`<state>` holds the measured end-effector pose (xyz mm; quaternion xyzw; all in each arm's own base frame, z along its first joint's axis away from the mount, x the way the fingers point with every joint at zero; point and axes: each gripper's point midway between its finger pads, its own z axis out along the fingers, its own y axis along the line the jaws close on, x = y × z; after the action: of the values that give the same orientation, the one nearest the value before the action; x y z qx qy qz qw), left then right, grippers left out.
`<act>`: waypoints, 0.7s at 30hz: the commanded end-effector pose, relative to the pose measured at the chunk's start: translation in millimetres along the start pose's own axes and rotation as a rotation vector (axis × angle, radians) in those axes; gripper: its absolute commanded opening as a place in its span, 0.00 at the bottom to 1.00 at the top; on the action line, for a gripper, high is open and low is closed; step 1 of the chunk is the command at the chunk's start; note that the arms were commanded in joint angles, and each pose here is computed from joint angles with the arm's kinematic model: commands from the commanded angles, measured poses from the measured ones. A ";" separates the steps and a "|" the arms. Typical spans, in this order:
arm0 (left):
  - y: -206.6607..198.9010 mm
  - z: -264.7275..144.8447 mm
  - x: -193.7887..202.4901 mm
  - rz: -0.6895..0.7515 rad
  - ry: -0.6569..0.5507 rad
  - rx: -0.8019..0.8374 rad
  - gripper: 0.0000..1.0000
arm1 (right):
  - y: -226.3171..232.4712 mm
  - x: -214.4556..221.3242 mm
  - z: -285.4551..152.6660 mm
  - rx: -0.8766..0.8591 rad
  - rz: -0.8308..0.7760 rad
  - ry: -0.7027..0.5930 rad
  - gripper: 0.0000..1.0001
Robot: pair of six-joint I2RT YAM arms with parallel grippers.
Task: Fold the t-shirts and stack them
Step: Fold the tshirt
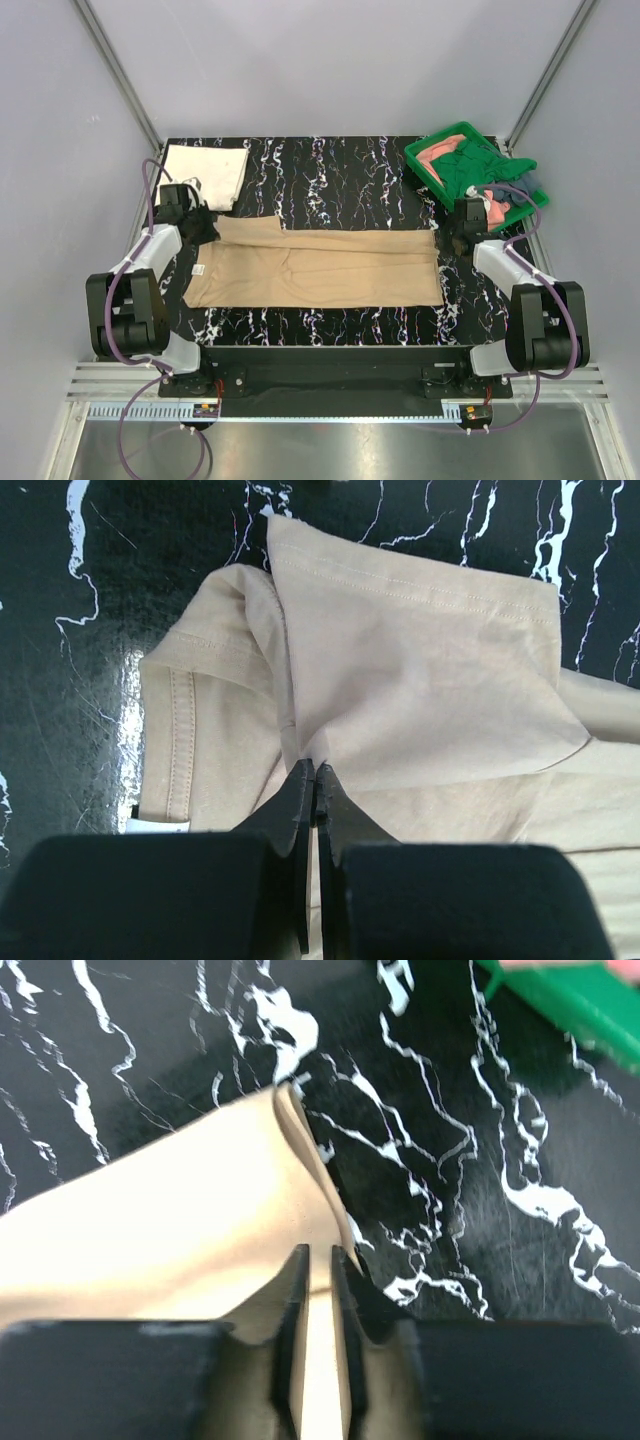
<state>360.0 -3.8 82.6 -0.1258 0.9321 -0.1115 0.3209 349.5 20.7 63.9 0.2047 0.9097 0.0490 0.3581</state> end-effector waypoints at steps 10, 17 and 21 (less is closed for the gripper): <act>-6.5 -11.0 5.1 -0.009 -0.004 0.037 0.02 | 6.3 -2.2 -13.3 0.023 0.134 0.039 0.31; 3.3 -16.0 7.7 -0.013 -0.009 -0.024 0.12 | 29.9 7.8 -6.3 -0.072 0.167 0.119 0.29; 23.5 -24.3 7.4 -0.039 -0.017 -0.152 0.13 | 31.7 8.4 -7.5 -0.077 0.167 0.124 0.28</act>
<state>339.9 -1.2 78.8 -0.1409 0.9384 -0.0984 0.2997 337.9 43.5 55.4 0.2634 0.9141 0.1006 0.2913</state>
